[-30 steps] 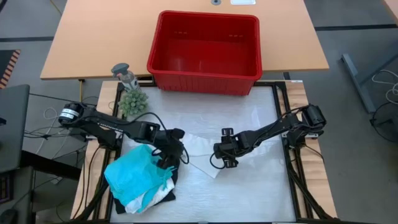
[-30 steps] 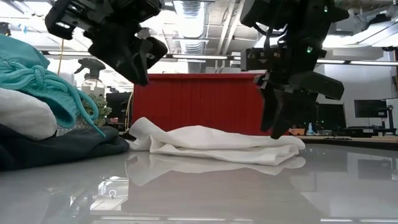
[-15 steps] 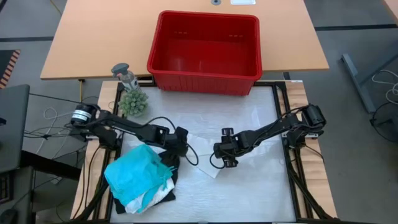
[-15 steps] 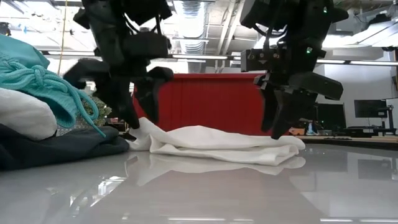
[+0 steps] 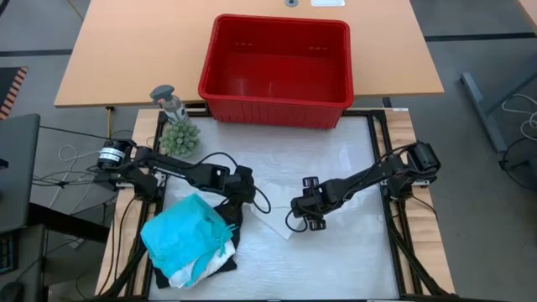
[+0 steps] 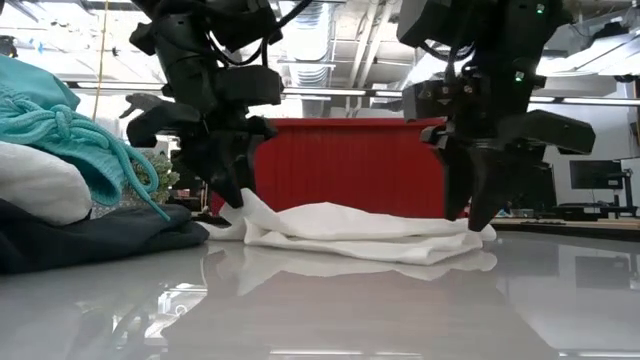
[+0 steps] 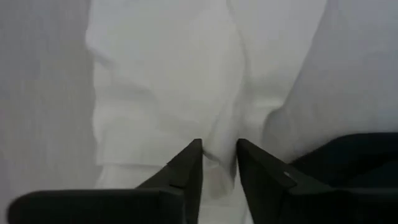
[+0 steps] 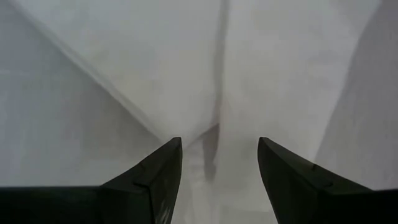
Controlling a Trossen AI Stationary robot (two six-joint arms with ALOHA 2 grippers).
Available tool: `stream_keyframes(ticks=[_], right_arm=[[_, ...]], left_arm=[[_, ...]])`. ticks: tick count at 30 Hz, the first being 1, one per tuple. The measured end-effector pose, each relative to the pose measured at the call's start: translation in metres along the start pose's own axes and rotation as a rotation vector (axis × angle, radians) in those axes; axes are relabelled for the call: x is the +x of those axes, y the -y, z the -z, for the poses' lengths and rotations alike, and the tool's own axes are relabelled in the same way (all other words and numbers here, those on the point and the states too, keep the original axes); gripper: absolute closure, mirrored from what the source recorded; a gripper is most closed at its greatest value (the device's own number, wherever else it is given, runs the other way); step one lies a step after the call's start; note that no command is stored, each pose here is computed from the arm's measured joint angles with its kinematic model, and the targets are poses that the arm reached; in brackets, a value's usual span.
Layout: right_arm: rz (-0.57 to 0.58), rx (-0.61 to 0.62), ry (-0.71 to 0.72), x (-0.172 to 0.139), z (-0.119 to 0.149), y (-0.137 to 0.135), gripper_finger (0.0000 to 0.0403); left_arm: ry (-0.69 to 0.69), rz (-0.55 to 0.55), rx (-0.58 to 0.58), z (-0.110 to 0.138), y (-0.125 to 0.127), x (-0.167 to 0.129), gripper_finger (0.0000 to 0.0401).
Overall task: Fold Laundry from Bin
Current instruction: Fold the white shorts
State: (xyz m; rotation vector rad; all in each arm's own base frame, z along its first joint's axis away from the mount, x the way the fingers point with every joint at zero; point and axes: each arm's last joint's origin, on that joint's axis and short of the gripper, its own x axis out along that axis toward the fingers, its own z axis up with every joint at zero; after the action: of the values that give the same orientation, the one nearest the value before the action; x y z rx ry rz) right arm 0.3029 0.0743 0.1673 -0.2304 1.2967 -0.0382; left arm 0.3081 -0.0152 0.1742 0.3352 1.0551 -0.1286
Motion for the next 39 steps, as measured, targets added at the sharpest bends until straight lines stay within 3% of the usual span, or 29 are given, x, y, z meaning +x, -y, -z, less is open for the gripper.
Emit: stream_keyframes(ticks=[5,13,20,26,29,32,36,39], right_arm=[[0.067,0.029,0.011,0.001,-0.001,0.007,0.0189],[0.044,0.058,0.015,0.002,-0.002,0.011,0.0253],[0.060,0.080,0.024,0.000,-0.001,0.001,0.0293],[0.070,0.104,-0.019,-0.002,0.004,-0.003,0.0374],[0.034,0.108,-0.016,-0.002,0.003,-0.004,0.0388],[-0.023,0.115,0.003,-0.002,0.000,-0.006,0.0366],[-0.042,0.166,-0.004,-0.002,0.001,-0.006,0.0265],[0.025,0.211,-0.007,-0.001,0.002,-0.003,0.0189]], left_arm=[[-0.002,-0.005,-0.017,0.000,-0.002,0.000,0.0354],[-0.002,-0.006,-0.032,0.001,-0.002,0.000,0.0395],[-0.005,-0.016,-0.100,0.002,-0.005,0.000,0.0399],[-0.012,-0.046,-0.185,0.003,-0.010,0.000,0.0400],[-0.005,-0.044,-0.199,0.001,-0.012,-0.001,0.0401],[0.017,-0.042,-0.200,-0.005,-0.014,-0.004,0.0401],[0.042,-0.047,-0.201,-0.011,-0.017,-0.007,0.0401],[0.046,-0.051,-0.203,-0.012,-0.019,-0.008,0.0401]])
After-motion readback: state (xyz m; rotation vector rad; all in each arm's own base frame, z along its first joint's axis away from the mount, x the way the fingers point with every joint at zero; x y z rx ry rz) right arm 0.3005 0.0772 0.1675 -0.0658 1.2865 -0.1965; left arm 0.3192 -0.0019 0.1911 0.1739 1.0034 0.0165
